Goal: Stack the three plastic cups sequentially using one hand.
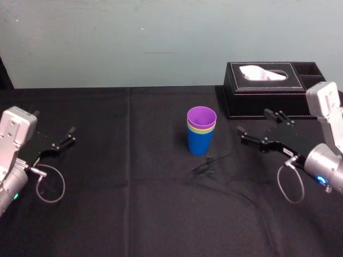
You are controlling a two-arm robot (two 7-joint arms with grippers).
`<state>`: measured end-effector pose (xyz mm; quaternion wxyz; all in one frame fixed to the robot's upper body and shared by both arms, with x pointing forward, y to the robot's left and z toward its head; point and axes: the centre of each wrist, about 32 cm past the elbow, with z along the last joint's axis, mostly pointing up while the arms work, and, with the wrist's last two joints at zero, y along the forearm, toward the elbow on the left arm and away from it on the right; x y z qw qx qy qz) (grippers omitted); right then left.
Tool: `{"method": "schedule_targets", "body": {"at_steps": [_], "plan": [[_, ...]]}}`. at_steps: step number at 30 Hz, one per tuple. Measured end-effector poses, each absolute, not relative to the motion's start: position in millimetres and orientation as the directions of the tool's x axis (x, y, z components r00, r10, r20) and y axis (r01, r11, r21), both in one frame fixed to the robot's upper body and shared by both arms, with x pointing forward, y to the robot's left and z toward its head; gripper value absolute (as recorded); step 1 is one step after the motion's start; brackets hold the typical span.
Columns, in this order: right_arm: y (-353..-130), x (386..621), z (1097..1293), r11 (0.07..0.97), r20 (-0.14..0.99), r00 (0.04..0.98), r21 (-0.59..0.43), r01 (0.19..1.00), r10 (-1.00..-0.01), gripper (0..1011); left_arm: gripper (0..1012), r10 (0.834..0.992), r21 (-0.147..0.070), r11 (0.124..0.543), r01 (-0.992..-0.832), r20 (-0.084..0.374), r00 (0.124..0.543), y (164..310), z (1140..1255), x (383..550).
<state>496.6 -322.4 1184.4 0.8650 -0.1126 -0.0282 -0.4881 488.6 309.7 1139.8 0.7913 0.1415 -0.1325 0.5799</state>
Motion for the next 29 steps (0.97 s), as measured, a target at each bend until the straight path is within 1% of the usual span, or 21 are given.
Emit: {"method": "schedule_targets", "body": {"at_steps": [8,10,29], "plan": [[-343,487,1167.0,0.475,0.142,0.505,-0.198,0.857,-0.852,1002,1010,0.88,0.07,0.287,-0.955,0.374,0.292,309.7,1139.8,488.6],[-344,486,1165.4,0.473,0.141,0.504,-0.201,0.858,-0.852,1003,1010,0.88,0.07,0.287,-0.955,0.374,0.292,309.7,1139.8,488.6],[-341,487,1168.1,0.478,0.143,0.507,-0.196,0.856,-0.85,1003,1010,0.88,0.07,0.287,-0.955,0.374,0.292,309.7,1139.8,488.6]]}}
